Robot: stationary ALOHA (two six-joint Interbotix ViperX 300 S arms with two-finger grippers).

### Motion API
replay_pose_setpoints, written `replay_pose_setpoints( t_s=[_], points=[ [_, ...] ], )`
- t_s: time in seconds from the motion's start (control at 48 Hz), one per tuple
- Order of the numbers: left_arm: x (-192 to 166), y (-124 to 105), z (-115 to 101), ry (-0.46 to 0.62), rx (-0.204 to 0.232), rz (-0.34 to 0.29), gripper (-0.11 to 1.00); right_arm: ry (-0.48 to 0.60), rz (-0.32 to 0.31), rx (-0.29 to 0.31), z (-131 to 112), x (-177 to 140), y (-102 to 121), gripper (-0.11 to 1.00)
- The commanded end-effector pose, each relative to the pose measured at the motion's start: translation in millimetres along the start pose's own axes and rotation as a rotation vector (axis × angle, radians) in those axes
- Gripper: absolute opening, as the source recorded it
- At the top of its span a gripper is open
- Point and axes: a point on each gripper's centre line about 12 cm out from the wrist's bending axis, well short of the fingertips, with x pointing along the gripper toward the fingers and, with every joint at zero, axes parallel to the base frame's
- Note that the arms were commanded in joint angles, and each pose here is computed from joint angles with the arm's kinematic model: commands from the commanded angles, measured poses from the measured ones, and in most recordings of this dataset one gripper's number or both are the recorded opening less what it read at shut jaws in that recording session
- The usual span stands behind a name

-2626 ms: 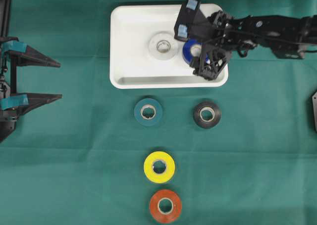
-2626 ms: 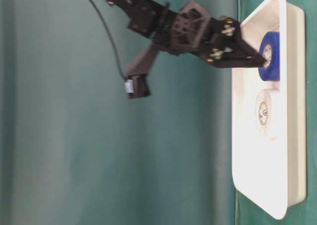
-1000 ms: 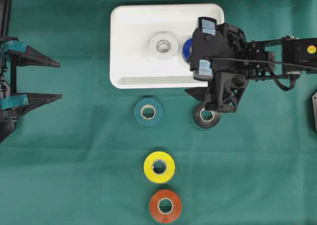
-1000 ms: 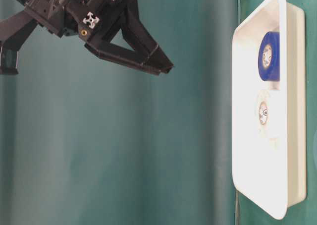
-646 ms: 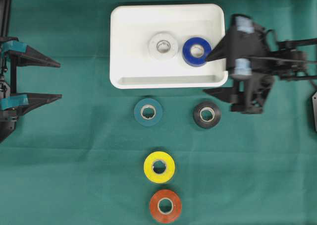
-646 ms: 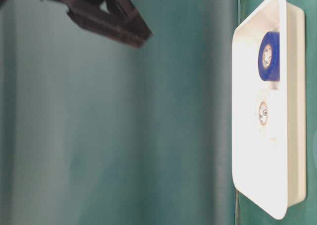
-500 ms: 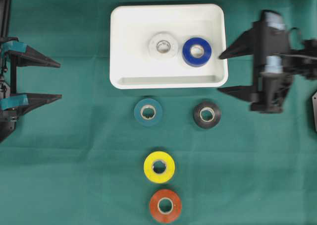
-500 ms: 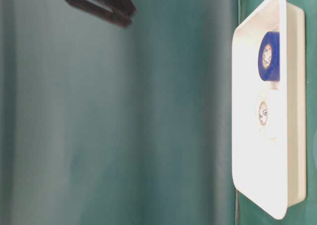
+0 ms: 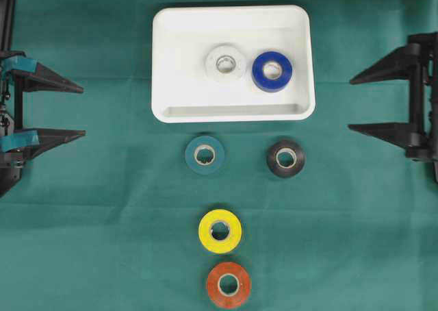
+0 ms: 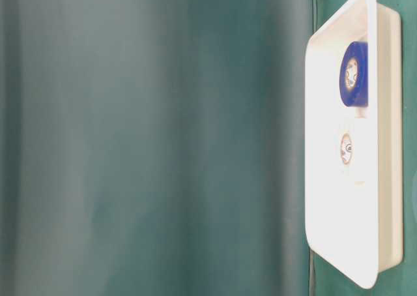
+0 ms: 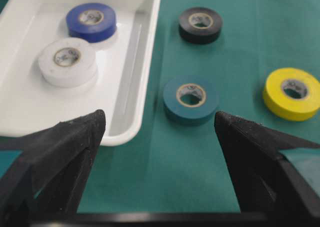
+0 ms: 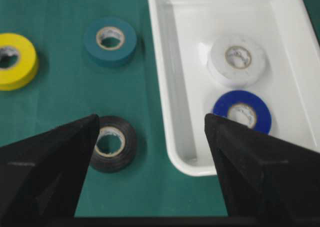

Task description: Pick up the tape from a random location and place it into the white case.

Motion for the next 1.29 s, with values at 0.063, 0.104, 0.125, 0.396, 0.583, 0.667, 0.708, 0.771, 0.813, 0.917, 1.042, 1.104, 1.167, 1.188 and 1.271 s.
replay_pose_setpoints(
  t_s=[0.063,0.104,0.125,0.396,0.583,0.667,0.708,0.771,0.813,0.917,1.042,1.104,1.167,1.188,1.271],
  points=[
    [0.5,0.2,4.2,-0.009,-0.003,0.001,0.93,-0.065,0.02,0.0,-15.7,-7.2,-0.5,0.83],
    [0.7,0.5,4.6,-0.009,-0.002,0.003,0.93,-0.073,0.025,0.001,-22.1,-8.2,-0.6,0.83],
    [0.7,0.2,4.4,-0.008,-0.002,0.001,0.93,-0.076,0.025,0.001,-25.7,-8.5,-1.2,0.83],
    [0.5,0.2,4.0,-0.008,-0.003,0.001,0.93,-0.113,0.03,0.014,-53.0,-10.4,-5.3,0.83],
    [0.7,0.2,4.1,-0.005,-0.005,0.001,0.93,-0.113,0.03,0.019,-53.4,-10.2,-5.6,0.83],
    [0.7,0.5,3.1,0.0,-0.006,0.002,0.93,-0.116,0.03,0.02,-53.1,-10.8,-5.6,0.83],
    [0.7,0.2,3.7,-0.002,-0.005,0.001,0.93,-0.116,0.03,0.02,-53.1,-10.8,-5.6,0.83],
    [0.7,-1.2,3.7,-0.001,-0.003,-0.006,0.93,-0.117,0.03,0.02,-52.5,-11.0,-5.5,0.83],
    [0.6,-3.1,3.7,-0.001,0.001,-0.017,0.93,-0.117,0.03,0.02,-52.5,-11.0,-5.5,0.83],
    [0.4,-9.6,3.5,-0.001,0.009,-0.052,0.93,-0.119,0.03,0.02,-51.9,-11.2,-5.5,0.83],
    [-0.6,-21.4,3.7,0.0,0.008,-0.115,0.93,-0.121,0.03,0.02,-51.3,-11.3,-5.4,0.83],
    [-1.3,-26.8,3.4,0.001,0.006,-0.144,0.93,-0.121,0.03,0.02,-51.3,-11.3,-5.4,0.83],
    [-1.9,-30.5,3.2,0.002,0.01,-0.165,0.93,-0.122,0.031,0.02,-50.7,-11.5,-5.4,0.83],
    [-2.1,-31.3,3.2,0.003,0.01,-0.169,0.93,-0.122,0.031,0.02,-50.7,-11.5,-5.4,0.83],
    [-2.1,-31.8,3.1,0.002,0.012,-0.172,0.93,-0.125,0.031,0.02,-49.4,-11.9,-5.3,0.83]
  ],
)
